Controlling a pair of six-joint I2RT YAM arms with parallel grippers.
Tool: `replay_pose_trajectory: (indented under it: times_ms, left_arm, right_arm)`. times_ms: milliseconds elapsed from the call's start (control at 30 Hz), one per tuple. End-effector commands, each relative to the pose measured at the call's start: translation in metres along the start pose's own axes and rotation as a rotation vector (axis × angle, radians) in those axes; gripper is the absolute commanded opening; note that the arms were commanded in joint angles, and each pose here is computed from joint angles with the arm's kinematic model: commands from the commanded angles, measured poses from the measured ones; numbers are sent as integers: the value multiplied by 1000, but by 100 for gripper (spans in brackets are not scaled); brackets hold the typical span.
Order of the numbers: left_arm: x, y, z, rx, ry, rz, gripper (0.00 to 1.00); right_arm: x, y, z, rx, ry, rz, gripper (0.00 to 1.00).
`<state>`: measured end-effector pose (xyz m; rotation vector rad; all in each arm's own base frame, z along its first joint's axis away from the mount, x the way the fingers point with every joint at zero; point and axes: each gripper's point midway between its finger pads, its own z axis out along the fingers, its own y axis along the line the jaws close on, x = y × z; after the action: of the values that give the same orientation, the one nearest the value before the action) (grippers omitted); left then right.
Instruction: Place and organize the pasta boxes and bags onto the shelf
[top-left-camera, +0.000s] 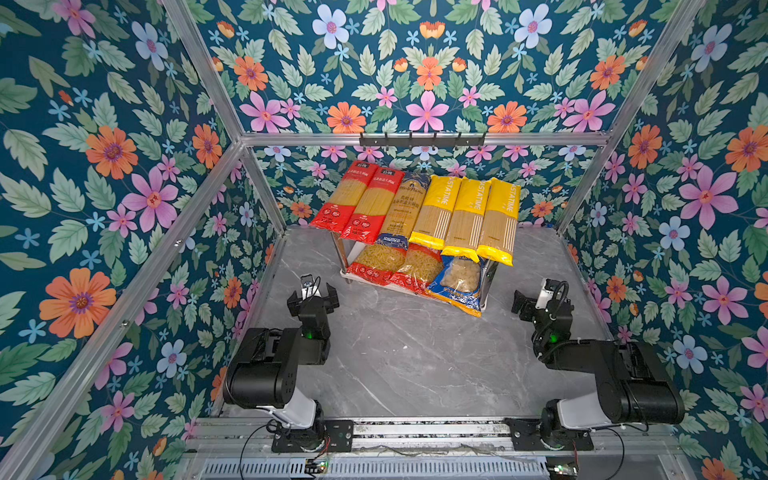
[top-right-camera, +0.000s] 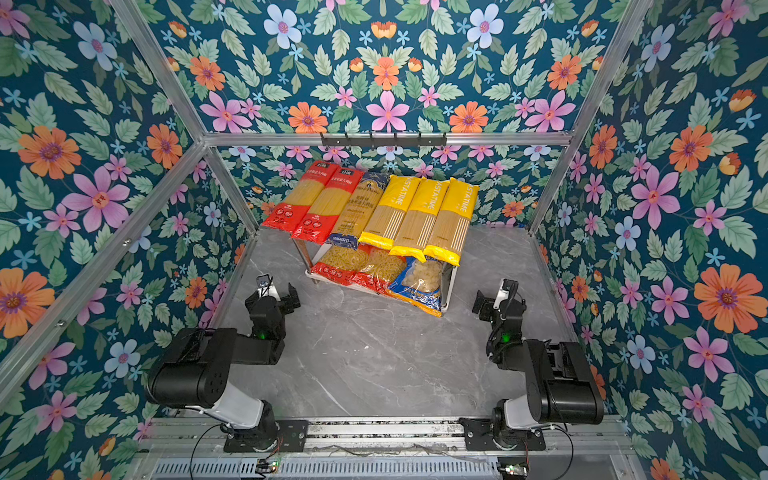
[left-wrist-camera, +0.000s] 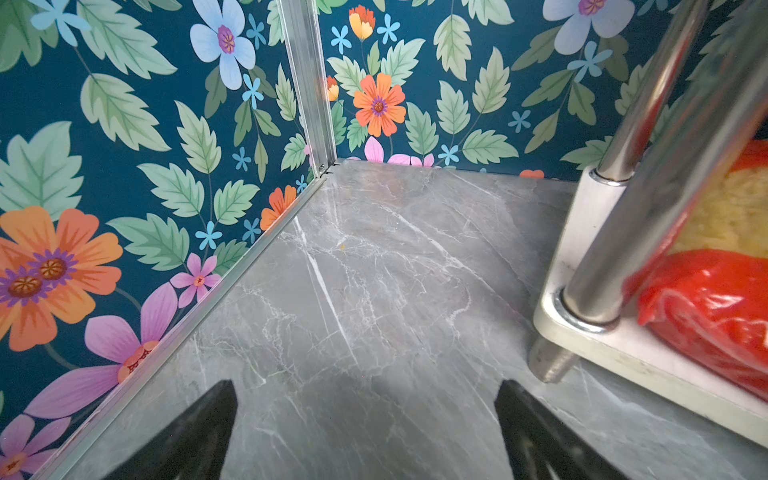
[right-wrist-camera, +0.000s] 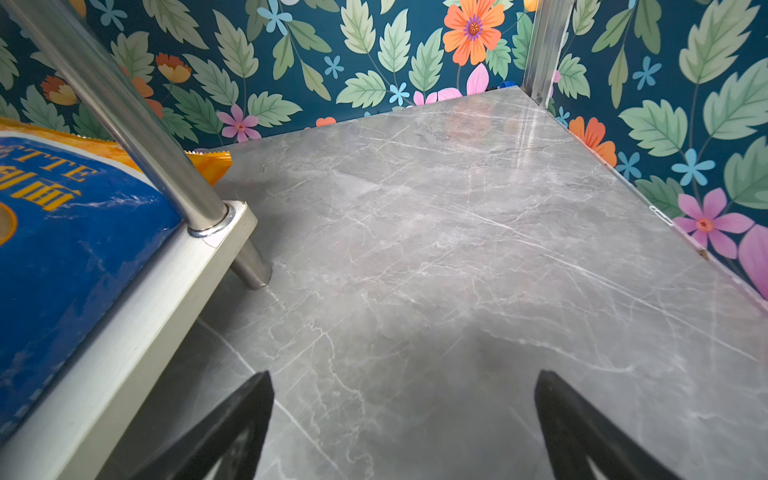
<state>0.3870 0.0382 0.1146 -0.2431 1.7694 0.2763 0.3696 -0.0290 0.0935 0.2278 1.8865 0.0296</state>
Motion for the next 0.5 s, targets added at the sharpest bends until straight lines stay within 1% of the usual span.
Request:
replay_pose_trajectory:
  times_ms: [0,467]
  left_arm:
    - [-3,-1,1,3,-9,-10,100]
    - [-3,-2,4,1,0,2,100]
  right_arm:
    - [-8,0,1,5,-27,-14,99]
    - [-7,0,1,5,-25,-17,99]
